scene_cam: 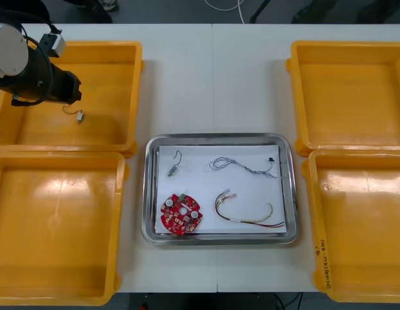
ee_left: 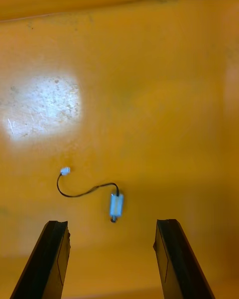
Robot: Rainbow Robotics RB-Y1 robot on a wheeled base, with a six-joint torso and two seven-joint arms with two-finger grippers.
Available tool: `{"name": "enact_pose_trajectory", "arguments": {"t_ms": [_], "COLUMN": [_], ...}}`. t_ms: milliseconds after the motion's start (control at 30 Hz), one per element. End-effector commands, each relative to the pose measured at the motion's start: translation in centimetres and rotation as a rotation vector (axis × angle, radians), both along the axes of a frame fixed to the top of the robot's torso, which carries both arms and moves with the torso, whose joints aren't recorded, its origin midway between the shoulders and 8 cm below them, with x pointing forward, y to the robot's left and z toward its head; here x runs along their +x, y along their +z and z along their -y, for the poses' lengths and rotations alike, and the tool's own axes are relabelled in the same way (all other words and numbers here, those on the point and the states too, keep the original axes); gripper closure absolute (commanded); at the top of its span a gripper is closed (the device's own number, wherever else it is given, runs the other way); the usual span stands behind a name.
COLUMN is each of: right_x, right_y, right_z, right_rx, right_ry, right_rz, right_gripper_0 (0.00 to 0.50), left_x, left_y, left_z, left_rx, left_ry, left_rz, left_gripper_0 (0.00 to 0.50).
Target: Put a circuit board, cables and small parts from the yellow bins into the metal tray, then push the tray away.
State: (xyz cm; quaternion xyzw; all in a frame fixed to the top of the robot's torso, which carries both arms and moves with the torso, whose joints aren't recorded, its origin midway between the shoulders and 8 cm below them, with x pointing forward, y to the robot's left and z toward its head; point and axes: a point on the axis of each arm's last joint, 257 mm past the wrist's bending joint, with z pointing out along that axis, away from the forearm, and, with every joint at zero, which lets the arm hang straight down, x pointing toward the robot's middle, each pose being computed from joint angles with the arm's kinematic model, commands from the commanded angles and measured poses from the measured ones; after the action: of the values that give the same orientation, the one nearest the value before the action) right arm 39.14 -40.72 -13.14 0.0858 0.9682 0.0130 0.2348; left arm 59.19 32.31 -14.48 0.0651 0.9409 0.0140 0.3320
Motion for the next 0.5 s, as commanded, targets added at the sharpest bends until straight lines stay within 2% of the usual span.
{"name": "enact_pose_trajectory", "arguments": {"t_ms": [33,233,267,333,500], "right_x": [-0.3,-0.4,-0.4,-0.4,-0.4], "right_y": [1.9,1.7,1.7,1.8,1.8], "right_z": [2.1,1.8,1.7,1.7,1.6], "right_rx": [-0.045,-0.039,-0.036,-0.034,-0.031], "right_ry": [-0.002,0.005,0.004,0.003,0.004], "right_rz": [0.024,0.018,0.018,0.020,0.019], "right_gripper_0": [0.000,0.000,0.000,0.000,0.000], "left_x": [-1.5,-3.4,-3.9,-4.4,-4.6], "left_y": [3.3,2.0,1.2,0.4,-0.6], "left_z": [-1.0,-1.1,-1.2,-1.2,-1.1], "left_rx": [0.029,0.011,0.005,-0.004,-0.013], "left_ry": [-0.021,-0.003,0.004,0.004,0.002], "left_rz": [0.012,-0.076,-0.100,-0.120,-0.128], "left_gripper_0": [0.000,0.000,0.000,0.000,0.000]}}
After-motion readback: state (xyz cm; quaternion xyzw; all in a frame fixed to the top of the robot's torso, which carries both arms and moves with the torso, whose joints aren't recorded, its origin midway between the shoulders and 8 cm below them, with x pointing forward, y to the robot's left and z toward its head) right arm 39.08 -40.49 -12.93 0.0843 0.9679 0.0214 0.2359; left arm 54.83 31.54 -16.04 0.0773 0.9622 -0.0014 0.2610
